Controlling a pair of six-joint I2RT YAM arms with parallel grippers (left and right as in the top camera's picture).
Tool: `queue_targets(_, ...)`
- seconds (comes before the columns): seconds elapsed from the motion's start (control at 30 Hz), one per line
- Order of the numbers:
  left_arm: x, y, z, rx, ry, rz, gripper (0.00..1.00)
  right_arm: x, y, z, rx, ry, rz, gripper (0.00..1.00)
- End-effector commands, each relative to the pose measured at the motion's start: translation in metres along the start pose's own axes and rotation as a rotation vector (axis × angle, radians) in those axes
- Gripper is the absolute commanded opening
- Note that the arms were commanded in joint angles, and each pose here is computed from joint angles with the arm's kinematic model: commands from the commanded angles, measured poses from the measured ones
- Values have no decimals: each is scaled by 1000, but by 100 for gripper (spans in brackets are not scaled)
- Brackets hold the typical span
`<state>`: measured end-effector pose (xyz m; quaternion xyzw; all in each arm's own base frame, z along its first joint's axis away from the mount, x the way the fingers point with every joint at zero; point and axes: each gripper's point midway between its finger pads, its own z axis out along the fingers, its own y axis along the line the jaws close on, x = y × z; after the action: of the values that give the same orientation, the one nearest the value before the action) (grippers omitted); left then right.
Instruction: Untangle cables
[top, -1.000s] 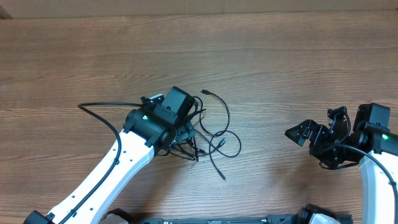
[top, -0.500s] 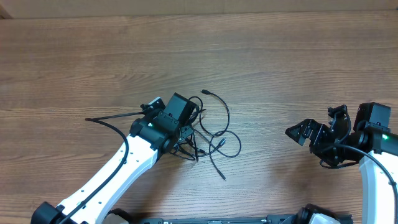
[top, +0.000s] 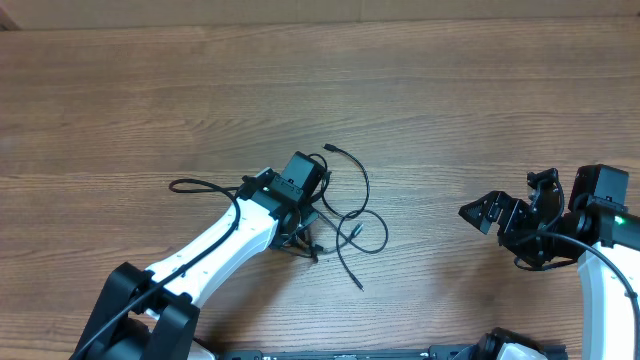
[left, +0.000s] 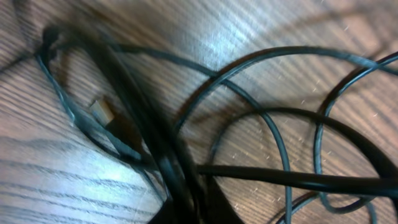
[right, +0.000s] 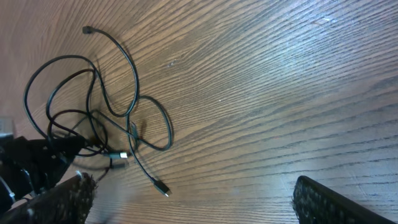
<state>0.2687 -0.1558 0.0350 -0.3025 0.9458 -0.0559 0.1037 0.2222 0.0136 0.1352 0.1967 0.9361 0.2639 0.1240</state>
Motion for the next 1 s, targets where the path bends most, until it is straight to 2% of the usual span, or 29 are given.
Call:
queue_targets(0.0,10,0,3,11,61,16,4,-4,3,-3,-8,-16,-17,100)
queue_targets(0.13,15,-28,-13,141,109,187,4,-4,3,-3,-8,-16,-18,100)
queue_targets(0.27,11,-70,-57,337,74,416,4,-2,4,-3,-10,-7,-12,100)
queue_targets(0.4,6,-108,-125,556,-64,782,4,2,28,-7,-148,-2,-105,100)
queue_targets(0.53,20,-126,-194,771,-249,1248,4,7,70,-24,-377,-53,-246,99)
queue_targets(0.6,23,-126,-214,809,-333,1374,4,9,82,-34,-430,-85,-280,99)
queue_targets(0.8,32,-118,-254,895,-489,1551,4,18,97,-55,-454,-171,-341,100)
queue_targets(0.97,63,-115,-287,1119,-516,1696,4,27,115,-76,-508,-267,-451,100)
